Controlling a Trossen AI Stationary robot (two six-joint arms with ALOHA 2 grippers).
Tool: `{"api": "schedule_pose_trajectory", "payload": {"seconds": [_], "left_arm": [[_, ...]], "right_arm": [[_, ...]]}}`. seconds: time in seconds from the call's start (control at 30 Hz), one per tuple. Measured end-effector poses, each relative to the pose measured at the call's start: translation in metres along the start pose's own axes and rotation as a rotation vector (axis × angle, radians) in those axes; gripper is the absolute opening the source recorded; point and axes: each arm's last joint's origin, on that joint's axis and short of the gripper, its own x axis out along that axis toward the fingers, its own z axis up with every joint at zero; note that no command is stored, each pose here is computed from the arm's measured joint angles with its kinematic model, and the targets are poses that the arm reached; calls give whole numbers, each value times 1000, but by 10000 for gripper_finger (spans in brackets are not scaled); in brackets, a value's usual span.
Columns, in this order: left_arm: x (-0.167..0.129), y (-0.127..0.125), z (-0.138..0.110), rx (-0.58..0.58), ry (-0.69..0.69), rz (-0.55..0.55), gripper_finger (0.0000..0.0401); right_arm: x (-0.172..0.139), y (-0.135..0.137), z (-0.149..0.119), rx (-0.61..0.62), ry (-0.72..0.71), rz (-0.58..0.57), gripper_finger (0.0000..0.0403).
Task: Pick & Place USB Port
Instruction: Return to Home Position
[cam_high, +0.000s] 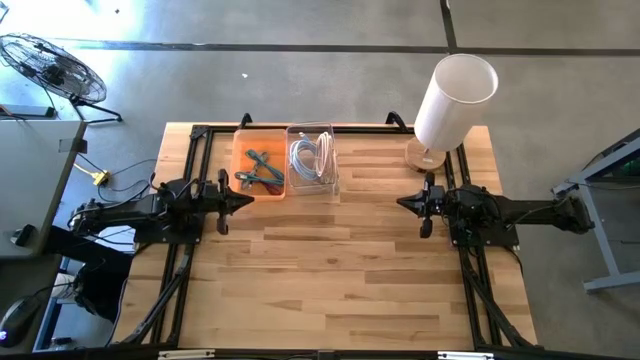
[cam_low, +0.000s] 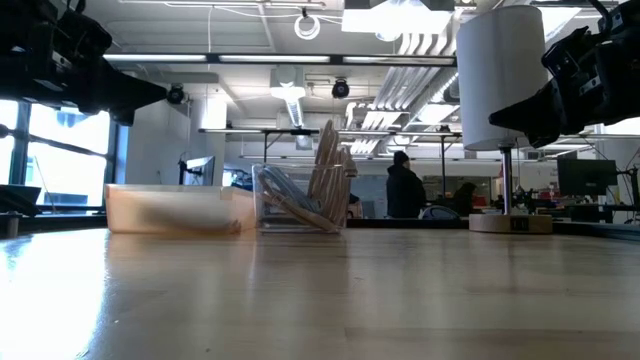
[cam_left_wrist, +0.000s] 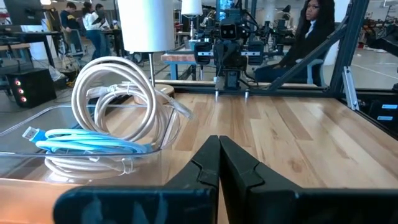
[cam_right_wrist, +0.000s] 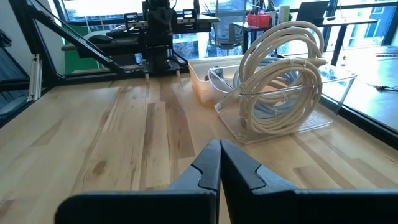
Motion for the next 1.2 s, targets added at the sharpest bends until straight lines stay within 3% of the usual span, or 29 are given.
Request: {"api": "schedule_pose_trajectory", "payload": {"seconds": [1.2], "left_arm": [[0, 0, 0, 0, -2, 0, 0]], "right_arm": [[0, 0, 0, -2, 0, 0, 7]]}}
